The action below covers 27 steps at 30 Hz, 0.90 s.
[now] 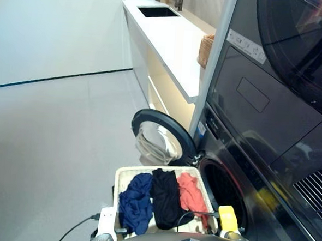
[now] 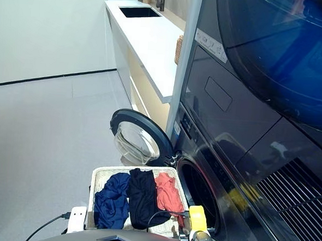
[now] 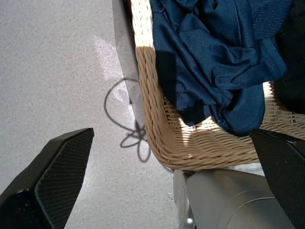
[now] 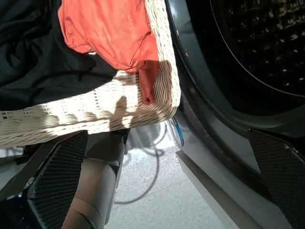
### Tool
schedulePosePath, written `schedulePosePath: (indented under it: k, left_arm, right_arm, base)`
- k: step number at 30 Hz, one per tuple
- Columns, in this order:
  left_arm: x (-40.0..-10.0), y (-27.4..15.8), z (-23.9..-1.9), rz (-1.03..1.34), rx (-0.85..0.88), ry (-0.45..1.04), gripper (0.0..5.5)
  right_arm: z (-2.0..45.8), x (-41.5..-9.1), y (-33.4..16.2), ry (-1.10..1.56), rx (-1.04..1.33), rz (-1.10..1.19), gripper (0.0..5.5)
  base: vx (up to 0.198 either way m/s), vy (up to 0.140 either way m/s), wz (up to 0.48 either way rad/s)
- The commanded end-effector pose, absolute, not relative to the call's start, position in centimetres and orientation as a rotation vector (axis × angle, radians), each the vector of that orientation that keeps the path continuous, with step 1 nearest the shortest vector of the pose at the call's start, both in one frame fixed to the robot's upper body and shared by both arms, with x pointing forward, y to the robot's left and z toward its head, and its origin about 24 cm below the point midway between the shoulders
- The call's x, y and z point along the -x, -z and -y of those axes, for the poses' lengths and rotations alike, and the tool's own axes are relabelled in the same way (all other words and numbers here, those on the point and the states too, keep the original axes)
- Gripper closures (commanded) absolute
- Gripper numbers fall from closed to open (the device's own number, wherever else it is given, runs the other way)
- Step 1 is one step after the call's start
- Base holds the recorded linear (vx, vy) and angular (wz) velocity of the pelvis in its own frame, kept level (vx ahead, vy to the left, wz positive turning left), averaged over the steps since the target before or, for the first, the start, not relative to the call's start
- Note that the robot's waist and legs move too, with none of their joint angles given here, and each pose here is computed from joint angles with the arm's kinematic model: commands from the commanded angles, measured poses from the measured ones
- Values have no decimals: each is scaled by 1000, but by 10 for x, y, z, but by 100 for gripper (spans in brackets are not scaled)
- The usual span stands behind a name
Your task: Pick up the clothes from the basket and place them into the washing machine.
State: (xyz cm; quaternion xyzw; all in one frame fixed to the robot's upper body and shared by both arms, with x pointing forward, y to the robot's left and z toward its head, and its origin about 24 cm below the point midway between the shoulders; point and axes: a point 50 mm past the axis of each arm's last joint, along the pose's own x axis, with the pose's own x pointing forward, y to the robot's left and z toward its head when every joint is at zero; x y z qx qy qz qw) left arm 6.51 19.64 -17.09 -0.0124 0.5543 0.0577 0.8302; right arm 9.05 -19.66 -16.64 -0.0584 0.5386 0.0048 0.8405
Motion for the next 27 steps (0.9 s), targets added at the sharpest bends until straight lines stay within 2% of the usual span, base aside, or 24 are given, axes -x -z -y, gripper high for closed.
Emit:
schedulePosePath:
  k: [1,17,24,27]
  left_arm:
    - [-80,170,-187,-1147,6,-61,0]
    - [-97,167,-183,-1098,-73,8,0]
    - [-122,159,-176,-1013,-126,54,0]
    - [-149,150,-171,-927,-163,95,0]
  right_arm:
    - [189,-96,167,-53,133,-1132,0]
    - [184,-104,165,-89,140,-1101,0]
    - [176,-120,160,-144,169,-1045,0]
    - [169,-141,153,-200,212,-971,0]
  base:
    - [0,0,0]
    - [0,0,0]
    - [0,0,0]
    - [-28,4,0]
